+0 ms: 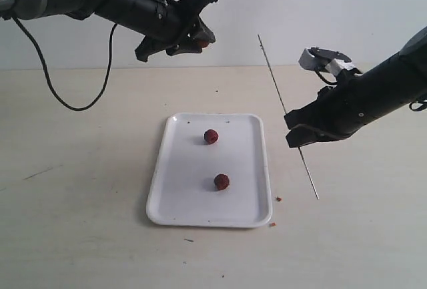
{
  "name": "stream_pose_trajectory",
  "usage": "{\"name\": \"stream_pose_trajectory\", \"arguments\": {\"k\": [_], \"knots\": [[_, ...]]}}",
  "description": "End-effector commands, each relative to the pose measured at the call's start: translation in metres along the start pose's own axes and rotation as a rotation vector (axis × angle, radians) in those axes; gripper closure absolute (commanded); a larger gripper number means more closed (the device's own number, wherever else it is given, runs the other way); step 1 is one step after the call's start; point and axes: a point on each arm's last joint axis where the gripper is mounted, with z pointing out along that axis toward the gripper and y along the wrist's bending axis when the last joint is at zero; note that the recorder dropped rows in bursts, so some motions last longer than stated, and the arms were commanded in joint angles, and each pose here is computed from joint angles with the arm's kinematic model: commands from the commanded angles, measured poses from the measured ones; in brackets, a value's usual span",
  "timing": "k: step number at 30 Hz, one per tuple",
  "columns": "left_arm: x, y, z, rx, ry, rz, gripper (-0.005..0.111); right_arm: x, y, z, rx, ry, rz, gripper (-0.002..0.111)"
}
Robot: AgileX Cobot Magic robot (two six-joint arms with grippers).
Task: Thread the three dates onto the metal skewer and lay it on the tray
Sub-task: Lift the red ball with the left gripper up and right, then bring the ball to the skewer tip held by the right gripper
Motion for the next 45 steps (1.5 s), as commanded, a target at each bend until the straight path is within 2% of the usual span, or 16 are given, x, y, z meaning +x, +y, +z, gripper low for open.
{"name": "stream_pose_trajectory", "arguments": {"k": [1, 6, 13, 16, 21, 28, 45], "knots": [[-0.005, -0.005, -0.005, 0.026, -0.042, -0.022, 0.073, 0.007, 0.007, 0.003, -0.091, 0.002, -0.001, 0.108], [-0.003, -0.005, -0.004, 0.026, -0.029, -0.022, 0.073, 0.012, 0.023, 0.002, -0.246, 0.028, -0.057, 0.108], [0.002, -0.009, -0.005, 0.058, 0.030, -0.043, 0.073, 0.014, 0.048, 0.014, -0.279, 0.065, -0.126, 0.108], [0.002, -0.010, -0.006, 0.069, 0.030, -0.039, 0.073, 0.014, 0.053, 0.019, -0.253, 0.063, -0.155, 0.108], [0.000, -0.013, -0.009, 0.078, 0.022, -0.044, 0.073, 0.012, 0.046, 0.020, -0.171, 0.050, -0.131, 0.108], [0.001, -0.013, -0.009, 0.078, 0.023, -0.024, 0.073, 0.009, 0.043, 0.021, -0.139, 0.024, -0.118, 0.108], [0.002, -0.013, -0.008, 0.080, 0.037, 0.000, 0.073, 0.011, 0.047, 0.020, -0.178, 0.038, -0.120, 0.108]]}}
